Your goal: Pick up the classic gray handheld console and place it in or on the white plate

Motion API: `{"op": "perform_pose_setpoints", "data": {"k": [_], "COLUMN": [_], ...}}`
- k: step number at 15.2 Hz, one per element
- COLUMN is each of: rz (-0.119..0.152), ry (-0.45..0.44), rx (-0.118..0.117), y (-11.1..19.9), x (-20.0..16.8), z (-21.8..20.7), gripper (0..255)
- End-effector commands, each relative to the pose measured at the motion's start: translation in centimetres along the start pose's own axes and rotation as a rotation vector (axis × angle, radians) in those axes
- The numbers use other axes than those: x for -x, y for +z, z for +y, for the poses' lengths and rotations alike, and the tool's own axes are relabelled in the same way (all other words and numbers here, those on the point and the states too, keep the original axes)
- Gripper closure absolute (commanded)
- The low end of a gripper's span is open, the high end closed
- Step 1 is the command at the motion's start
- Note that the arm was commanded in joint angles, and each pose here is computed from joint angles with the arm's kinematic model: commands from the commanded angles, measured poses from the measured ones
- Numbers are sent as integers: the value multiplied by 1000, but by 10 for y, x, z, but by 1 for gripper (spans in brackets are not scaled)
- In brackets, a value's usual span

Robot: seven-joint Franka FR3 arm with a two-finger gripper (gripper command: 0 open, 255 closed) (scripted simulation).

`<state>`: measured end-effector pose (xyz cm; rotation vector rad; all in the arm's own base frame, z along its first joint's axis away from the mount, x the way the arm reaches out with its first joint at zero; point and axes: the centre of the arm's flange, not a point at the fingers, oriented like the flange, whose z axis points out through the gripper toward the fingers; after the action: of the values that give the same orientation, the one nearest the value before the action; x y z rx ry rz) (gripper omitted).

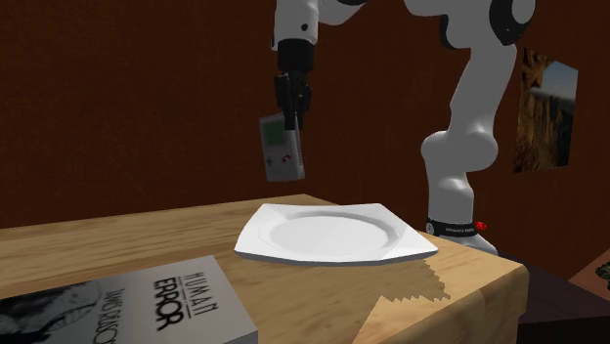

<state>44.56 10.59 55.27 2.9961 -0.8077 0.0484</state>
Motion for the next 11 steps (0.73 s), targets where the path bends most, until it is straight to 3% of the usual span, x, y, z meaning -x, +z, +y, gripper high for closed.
{"op": "perform_pose_setpoints", "data": {"k": [1,6,11], "rz": [0,0,0], "ry": [0,0,0], "rx": [0,0,0], "y": [-11,-34,-50], "x": [0,-1,43], "z": [0,1,-46], "gripper": [255,255,255]}}
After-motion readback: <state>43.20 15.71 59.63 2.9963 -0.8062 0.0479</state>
